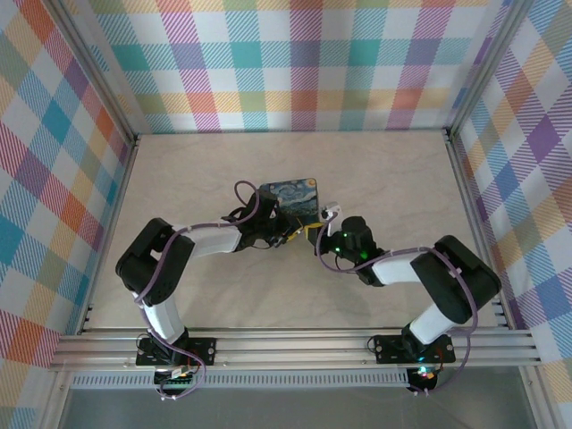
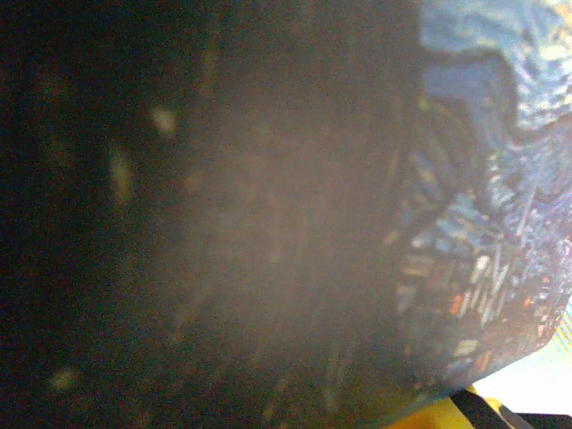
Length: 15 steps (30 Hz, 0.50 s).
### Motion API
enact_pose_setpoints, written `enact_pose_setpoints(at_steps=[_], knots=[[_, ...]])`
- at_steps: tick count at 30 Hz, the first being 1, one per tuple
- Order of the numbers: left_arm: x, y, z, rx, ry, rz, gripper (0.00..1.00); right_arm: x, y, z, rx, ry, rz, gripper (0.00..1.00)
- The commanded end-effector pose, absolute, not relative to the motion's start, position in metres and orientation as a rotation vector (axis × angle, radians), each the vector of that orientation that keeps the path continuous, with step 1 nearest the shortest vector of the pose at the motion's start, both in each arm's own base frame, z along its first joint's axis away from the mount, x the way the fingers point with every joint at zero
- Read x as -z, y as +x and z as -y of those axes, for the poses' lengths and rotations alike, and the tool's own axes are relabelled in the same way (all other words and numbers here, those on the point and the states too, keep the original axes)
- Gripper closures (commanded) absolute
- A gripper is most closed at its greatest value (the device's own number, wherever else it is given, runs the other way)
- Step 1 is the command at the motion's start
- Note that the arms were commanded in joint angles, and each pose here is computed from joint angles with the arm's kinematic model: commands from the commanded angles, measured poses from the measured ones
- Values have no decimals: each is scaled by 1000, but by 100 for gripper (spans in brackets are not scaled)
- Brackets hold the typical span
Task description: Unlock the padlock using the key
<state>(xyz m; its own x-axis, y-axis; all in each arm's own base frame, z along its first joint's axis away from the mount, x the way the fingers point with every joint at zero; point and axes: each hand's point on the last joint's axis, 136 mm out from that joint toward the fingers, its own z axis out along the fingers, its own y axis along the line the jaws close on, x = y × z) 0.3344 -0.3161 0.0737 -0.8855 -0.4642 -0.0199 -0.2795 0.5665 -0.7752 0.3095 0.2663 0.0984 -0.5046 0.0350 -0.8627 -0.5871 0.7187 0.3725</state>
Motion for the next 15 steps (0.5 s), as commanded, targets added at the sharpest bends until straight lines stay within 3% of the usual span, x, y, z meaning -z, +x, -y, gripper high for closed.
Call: enact_pose_setpoints(at_steps=[1,15], knots=[[-99,328,323,1314,-615,-2546,88,-117,308,-261,-862,-386,-1894,100],[-117,332,328,1452,-893,-2457,93,-143,316,-243,-955,-73,-1820,100]])
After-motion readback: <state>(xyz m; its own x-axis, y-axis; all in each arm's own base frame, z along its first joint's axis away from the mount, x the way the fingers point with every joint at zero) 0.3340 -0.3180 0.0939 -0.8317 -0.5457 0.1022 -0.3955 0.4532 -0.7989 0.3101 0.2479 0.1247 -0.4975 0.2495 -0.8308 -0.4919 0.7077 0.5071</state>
